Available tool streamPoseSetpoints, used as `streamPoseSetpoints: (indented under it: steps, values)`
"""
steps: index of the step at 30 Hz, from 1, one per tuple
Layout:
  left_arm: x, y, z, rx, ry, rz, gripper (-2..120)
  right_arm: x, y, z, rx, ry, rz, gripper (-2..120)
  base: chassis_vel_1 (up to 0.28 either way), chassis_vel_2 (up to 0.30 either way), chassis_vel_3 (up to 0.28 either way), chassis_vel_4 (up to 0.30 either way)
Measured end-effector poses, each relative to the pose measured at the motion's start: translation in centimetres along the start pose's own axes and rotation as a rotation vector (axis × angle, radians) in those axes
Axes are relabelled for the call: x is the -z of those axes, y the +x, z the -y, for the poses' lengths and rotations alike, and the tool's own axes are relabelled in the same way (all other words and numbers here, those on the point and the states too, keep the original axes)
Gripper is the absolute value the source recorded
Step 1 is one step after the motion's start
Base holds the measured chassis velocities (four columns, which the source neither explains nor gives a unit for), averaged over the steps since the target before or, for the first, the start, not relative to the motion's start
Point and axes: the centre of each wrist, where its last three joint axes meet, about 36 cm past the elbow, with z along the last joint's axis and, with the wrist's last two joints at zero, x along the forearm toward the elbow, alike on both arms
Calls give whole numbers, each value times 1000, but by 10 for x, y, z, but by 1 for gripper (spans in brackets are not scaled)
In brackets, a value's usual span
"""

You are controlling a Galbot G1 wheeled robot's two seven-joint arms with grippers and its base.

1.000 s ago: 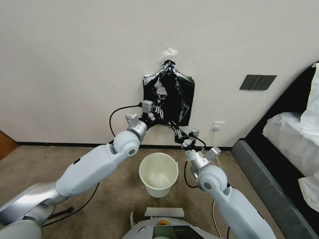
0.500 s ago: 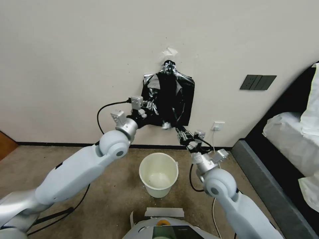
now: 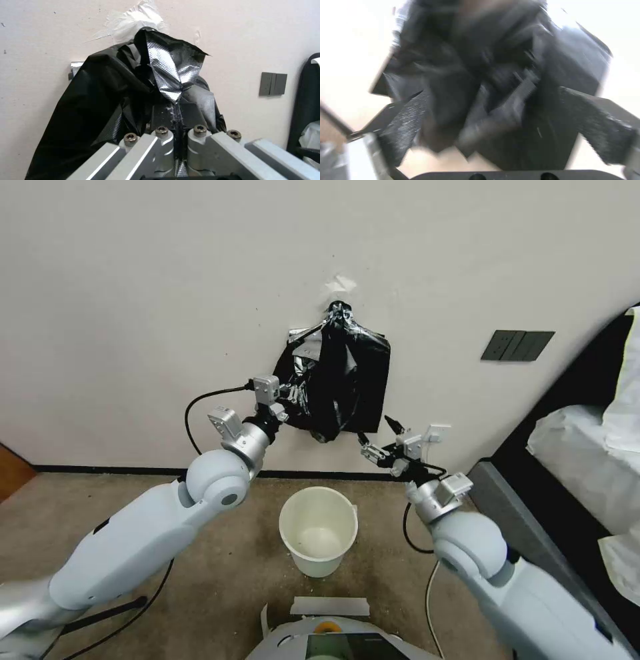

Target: Place a trash bag onto the trash bin.

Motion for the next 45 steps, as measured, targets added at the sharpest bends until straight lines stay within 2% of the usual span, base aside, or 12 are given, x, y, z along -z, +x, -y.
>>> streamPoseSetpoints:
  steps: [10, 13, 16, 17, 20, 21, 24, 29, 33, 37, 38, 45]
  values:
    - [0, -7, 4, -8, 9, 8, 0, 12, -40, 1, -9, 40, -57, 100, 0, 0, 0, 0]
    - [0, -7, 4, -10, 10, 7, 0, 11, -44, 0, -3, 44, -81, 93, 0, 0, 0, 0]
    - [1, -8, 5, -14, 12, 9, 0, 7, -52, 0, -14, 61, -119, 80, 0, 0, 0, 0]
    - [1, -8, 5, -14, 12, 9, 0, 7, -52, 0, -14, 61, -119, 80, 0, 0, 0, 0]
    - [3, -9, 5, -19, 14, 13, 0, 9, -60, 2, -55, 68, -171, 65, 0, 0, 0, 0]
    - [3, -9, 5, -19, 14, 13, 0, 9, -60, 2, -55, 68, -171, 65, 0, 0, 0, 0]
    - [6, -10, 5, -14, 21, 28, 0, 15, -63, 4, -50, 49, -216, 50, 0, 0, 0, 0]
    - [5, -9, 5, -15, 23, 25, 0, 19, -66, 5, -34, 43, -233, 37, 0, 0, 0, 0]
    - [3, -4, 7, -20, 25, 16, 0, 18, -70, 6, -45, 47, -255, 17, 0, 0, 0, 0]
    - [3, -1, 5, -14, 22, 14, 0, 17, -70, 6, -46, 43, -260, 8, 0, 0, 0, 0]
    - [4, 0, 4, -10, 20, 13, 0, 17, -69, 6, -44, 38, -263, 2, 0, 0, 0, 0]
    - [3, 10, -2, 15, 15, 5, 0, 16, -66, 9, -34, -22, -216, 0, 0, 0, 0, 0]
